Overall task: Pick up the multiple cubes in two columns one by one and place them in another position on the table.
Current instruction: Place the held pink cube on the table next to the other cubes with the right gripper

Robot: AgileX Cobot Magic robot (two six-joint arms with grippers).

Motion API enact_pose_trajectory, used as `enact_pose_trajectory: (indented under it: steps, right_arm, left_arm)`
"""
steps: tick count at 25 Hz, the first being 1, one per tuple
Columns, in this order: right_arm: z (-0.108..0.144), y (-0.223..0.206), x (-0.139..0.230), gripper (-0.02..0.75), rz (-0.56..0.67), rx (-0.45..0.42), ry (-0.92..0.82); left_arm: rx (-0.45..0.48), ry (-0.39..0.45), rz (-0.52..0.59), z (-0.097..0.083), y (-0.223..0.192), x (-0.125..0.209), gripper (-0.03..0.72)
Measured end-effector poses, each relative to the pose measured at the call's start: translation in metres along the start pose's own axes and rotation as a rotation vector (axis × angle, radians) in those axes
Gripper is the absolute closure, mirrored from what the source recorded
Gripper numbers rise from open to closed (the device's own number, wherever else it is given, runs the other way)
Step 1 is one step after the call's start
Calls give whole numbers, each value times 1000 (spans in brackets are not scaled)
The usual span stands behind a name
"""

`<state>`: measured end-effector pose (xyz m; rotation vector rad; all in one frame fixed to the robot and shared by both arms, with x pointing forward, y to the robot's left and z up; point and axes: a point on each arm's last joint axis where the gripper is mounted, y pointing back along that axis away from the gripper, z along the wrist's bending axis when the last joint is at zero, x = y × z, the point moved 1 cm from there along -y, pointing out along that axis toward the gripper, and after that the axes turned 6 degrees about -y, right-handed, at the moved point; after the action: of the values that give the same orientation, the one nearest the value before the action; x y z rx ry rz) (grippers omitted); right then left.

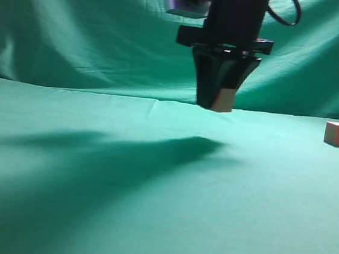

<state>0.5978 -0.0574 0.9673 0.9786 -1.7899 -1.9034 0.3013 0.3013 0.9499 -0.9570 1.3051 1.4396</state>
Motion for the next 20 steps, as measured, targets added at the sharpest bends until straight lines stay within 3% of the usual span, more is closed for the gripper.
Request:
enact_pose_trajectory:
  steps: [10, 20]
  right_arm:
    - [-2, -28, -7, 455, 50, 70, -3]
    - [-2, -38, -11, 455, 27, 66, -12]
  left_arm:
    - [0, 0, 0, 0, 0, 0, 688]
    - [0, 0, 0, 0, 0, 0, 688]
